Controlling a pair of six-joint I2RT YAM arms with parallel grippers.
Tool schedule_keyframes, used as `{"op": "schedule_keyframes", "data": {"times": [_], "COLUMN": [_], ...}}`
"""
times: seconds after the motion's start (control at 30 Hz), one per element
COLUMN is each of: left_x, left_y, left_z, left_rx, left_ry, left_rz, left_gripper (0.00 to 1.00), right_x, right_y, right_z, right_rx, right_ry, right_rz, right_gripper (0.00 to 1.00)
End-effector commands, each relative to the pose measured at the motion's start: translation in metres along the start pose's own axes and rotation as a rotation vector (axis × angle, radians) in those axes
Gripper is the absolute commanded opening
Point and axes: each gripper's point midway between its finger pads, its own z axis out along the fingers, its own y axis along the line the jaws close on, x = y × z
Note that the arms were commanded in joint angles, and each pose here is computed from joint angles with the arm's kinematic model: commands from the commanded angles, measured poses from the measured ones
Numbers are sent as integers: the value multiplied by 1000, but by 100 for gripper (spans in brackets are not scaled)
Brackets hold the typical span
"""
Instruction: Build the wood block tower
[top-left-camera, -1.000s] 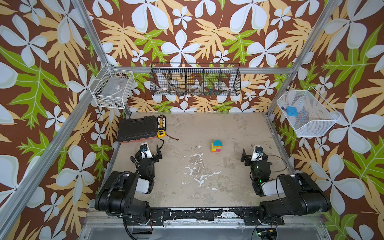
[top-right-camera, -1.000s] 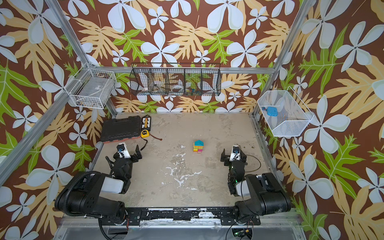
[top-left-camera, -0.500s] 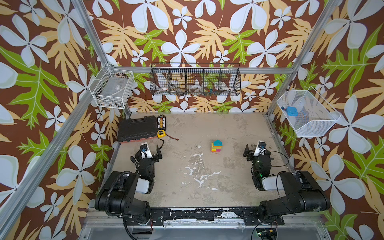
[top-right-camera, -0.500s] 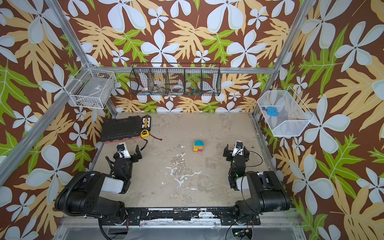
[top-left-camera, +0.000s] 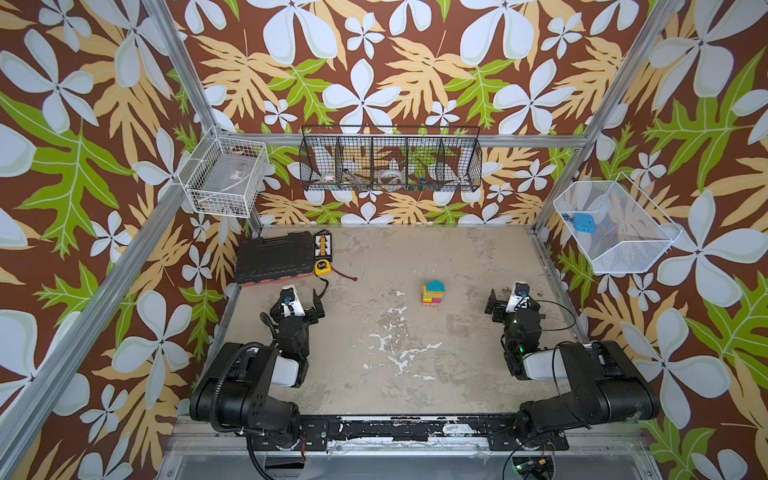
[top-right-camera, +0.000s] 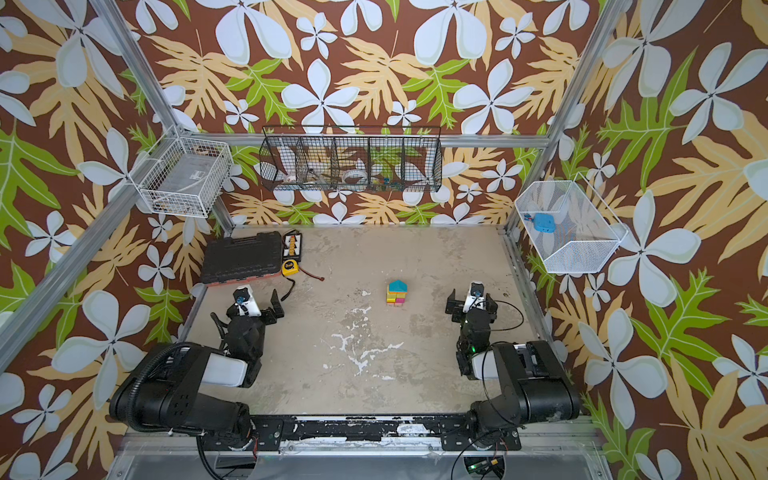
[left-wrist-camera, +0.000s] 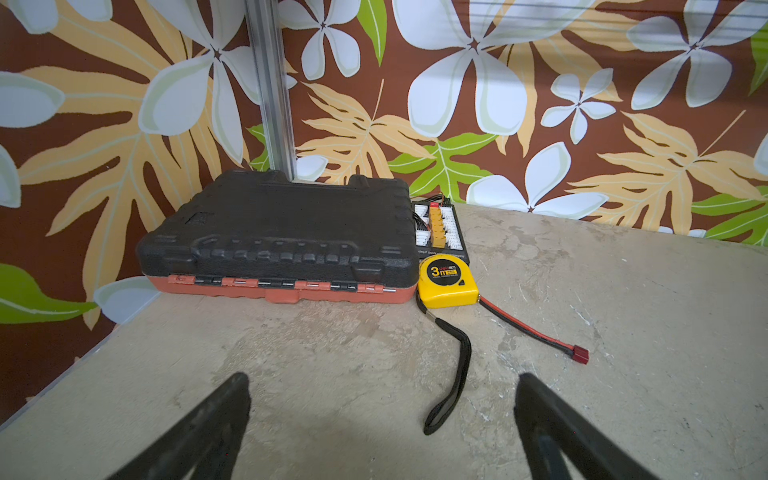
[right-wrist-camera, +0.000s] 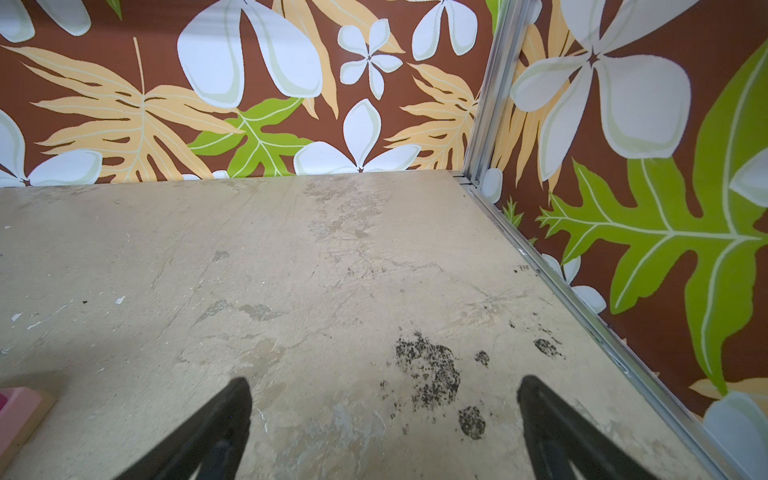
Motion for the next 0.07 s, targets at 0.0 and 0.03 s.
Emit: {"op": "schedule_keyframes", "data": {"times": [0.0, 0.03], "left_x": [-10, -10], "left_y": [0, 0], "left_z": [0, 0], "left_rx": [0, 0], "left_ry": [-38, -38], "left_rz": [-25, -24], "left_gripper": [100, 100], "right_x": [-4, -4], "right_y": [-2, -2], "right_z": [-1, -1], "right_rx": [9, 9], "right_ry": [-18, -18], "right_rz": [10, 11], "right_gripper": [100, 100]}}
